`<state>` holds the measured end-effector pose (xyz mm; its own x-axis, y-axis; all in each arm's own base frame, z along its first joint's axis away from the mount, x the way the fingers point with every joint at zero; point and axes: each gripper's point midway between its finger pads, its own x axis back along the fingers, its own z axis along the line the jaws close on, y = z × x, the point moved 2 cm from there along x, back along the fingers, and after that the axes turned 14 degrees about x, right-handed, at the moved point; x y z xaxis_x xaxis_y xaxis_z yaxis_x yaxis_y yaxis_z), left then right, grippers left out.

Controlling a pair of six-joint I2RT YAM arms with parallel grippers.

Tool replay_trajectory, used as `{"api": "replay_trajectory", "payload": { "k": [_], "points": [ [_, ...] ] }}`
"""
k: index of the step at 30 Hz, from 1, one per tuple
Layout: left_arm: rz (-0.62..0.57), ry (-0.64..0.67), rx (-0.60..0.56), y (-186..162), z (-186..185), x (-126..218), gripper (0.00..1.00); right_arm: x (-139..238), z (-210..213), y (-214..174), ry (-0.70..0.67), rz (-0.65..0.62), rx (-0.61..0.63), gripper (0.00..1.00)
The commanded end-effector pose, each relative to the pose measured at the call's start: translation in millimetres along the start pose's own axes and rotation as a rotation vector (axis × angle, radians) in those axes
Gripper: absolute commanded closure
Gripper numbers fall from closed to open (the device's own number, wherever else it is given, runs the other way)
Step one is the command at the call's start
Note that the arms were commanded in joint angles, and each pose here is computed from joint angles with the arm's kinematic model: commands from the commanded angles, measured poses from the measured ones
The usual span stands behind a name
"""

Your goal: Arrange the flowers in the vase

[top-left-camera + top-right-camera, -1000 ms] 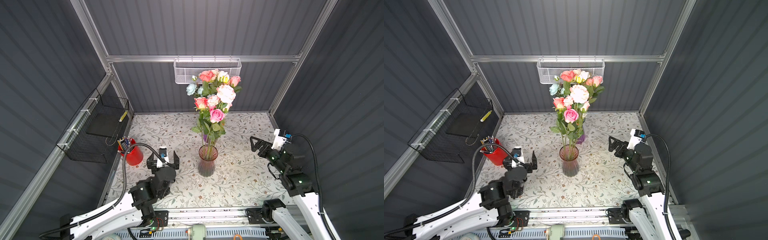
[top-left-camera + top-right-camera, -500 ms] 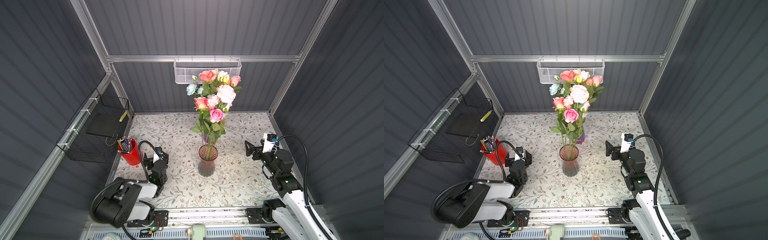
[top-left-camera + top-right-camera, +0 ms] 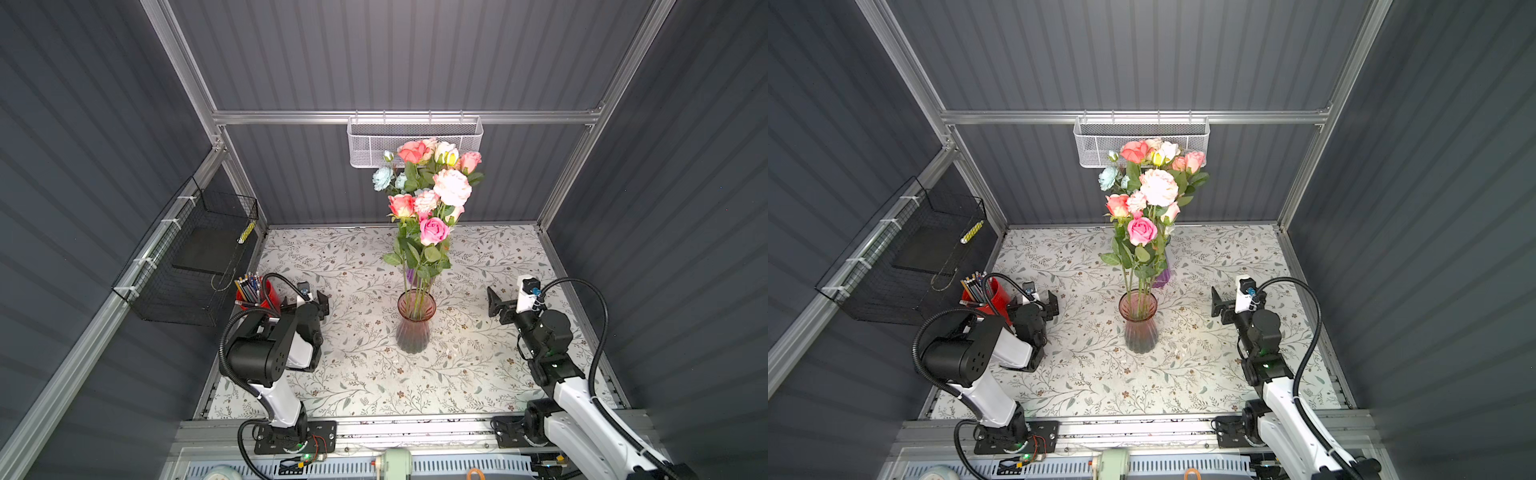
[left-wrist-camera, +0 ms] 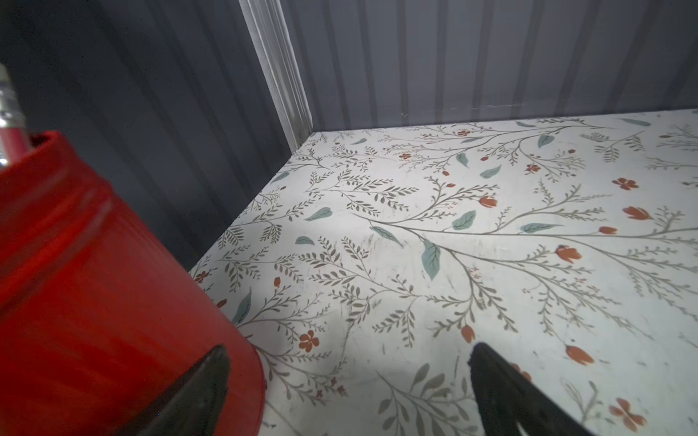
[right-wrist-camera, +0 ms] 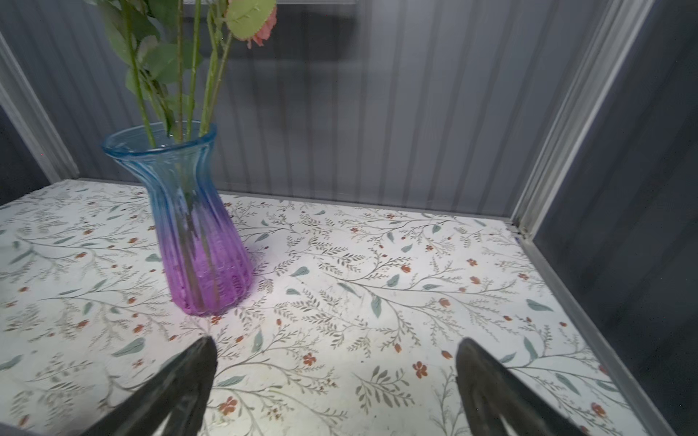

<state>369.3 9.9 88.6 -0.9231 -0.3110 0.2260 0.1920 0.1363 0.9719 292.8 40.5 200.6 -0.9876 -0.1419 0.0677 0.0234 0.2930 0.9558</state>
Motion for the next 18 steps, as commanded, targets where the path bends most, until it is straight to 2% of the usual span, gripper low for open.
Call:
{"api": "replay_trajectory", "payload": {
  "k": [1,5,9,12,18],
  "points": [
    [0.092,-0.009,0.019,-6,-8,-13,0.0,4,-20,15,-0.146,-0.125,0.093,0.01],
    [0.101,0.001,0.012,-5,-10,-19,0.01,-2,-14,-9,-0.142,-0.067,0.162,0.01],
    [0.102,0.0,0.013,-5,-10,-19,0.0,-11,-13,-29,-0.149,-0.008,0.081,0.01],
    [0.102,0.001,0.012,-5,-10,-19,0.0,-22,-13,-47,-0.152,0.031,0.079,0.01],
    [0.103,0.0,0.012,-5,-10,-19,0.0,-37,-32,-72,-0.288,0.05,0.017,0.01]
  ]
}}
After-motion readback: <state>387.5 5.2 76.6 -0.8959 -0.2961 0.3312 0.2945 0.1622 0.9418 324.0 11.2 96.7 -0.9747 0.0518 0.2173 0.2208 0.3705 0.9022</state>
